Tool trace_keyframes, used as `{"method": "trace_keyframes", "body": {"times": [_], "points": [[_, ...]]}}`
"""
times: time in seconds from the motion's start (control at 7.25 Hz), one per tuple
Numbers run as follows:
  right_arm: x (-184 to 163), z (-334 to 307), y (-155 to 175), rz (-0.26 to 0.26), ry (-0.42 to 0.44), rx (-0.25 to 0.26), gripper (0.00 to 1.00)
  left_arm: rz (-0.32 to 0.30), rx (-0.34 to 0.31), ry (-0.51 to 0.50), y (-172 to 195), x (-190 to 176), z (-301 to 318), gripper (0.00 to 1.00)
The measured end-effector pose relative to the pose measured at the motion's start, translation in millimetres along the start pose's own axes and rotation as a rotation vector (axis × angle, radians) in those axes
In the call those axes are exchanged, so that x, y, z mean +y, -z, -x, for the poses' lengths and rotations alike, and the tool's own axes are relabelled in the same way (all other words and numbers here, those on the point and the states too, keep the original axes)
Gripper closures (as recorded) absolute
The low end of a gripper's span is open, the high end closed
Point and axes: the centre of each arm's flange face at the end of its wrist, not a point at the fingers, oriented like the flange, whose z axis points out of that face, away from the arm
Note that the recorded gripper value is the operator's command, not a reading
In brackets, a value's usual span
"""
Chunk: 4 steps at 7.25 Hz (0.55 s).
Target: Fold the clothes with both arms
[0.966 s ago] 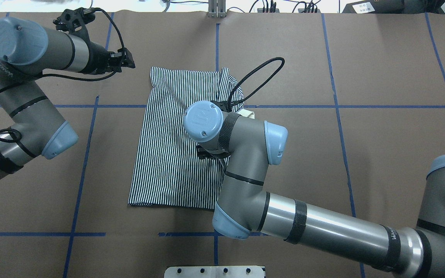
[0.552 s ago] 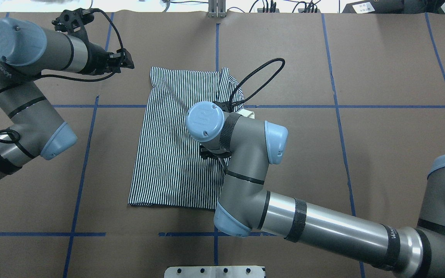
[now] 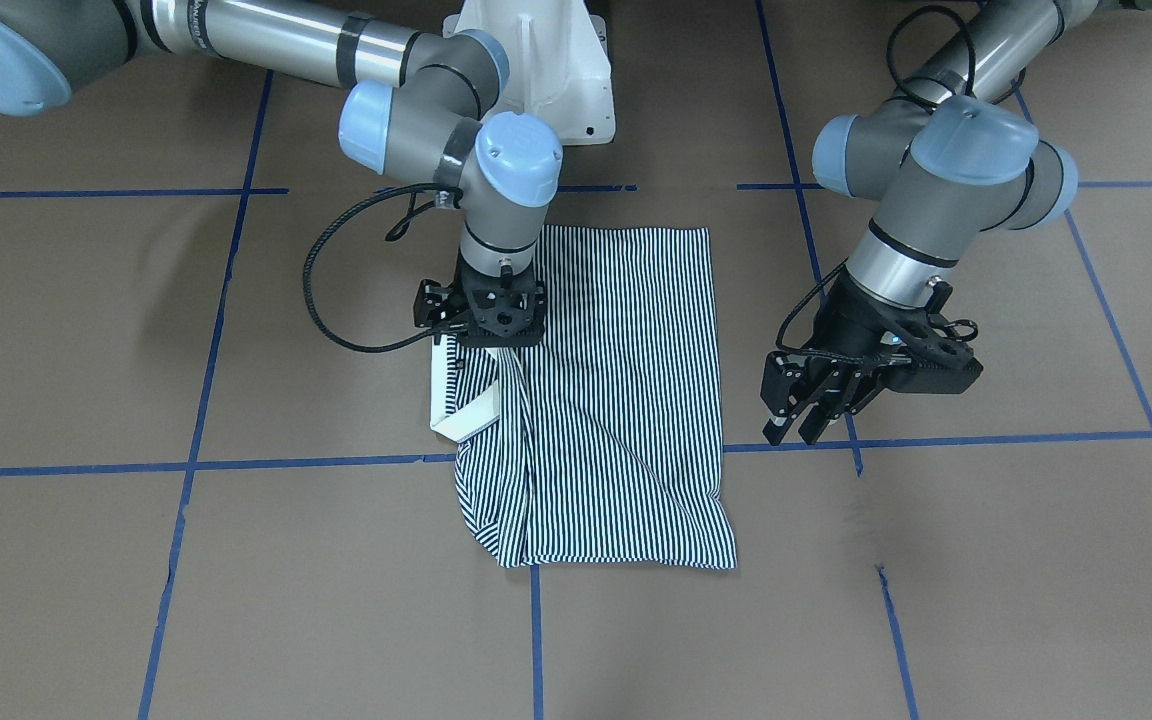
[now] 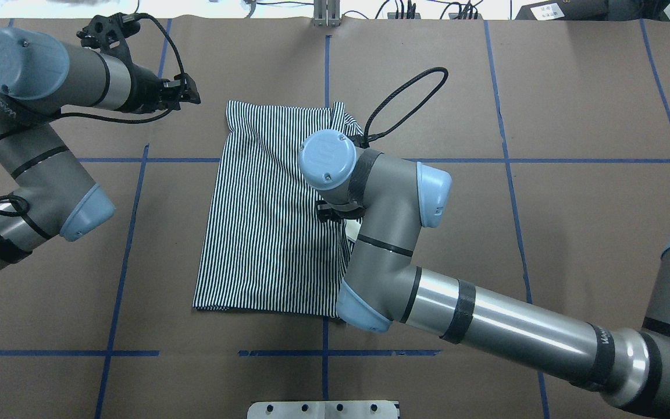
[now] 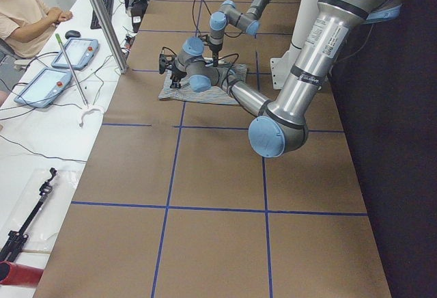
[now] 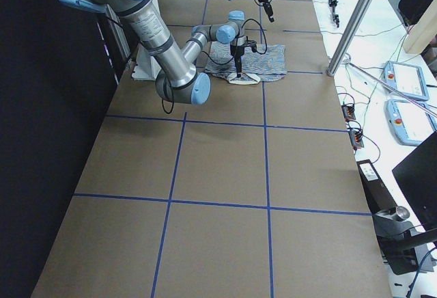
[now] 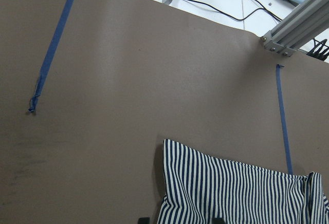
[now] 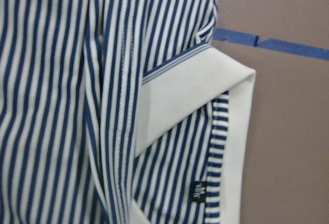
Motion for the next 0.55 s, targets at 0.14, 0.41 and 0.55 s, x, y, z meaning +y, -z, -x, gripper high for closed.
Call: {"method": "trace_keyframes", "body": {"times": [0.14, 0.41, 0.55], "points": [[-5, -19, -1, -0.002, 0.002, 0.0, 0.0, -0.002, 0.001, 0.0, 1, -1, 0, 0.5], [-4, -48, -1, -0.008, 0.005, -0.005, 0.0, -0.005, 0.003, 0.001, 3, -3, 0, 0.5], [-4, -50, 4, -0.015, 0.005, -0.012, 0.0, -0.006, 0.005, 0.0, 4, -3, -1, 0.5]]}}
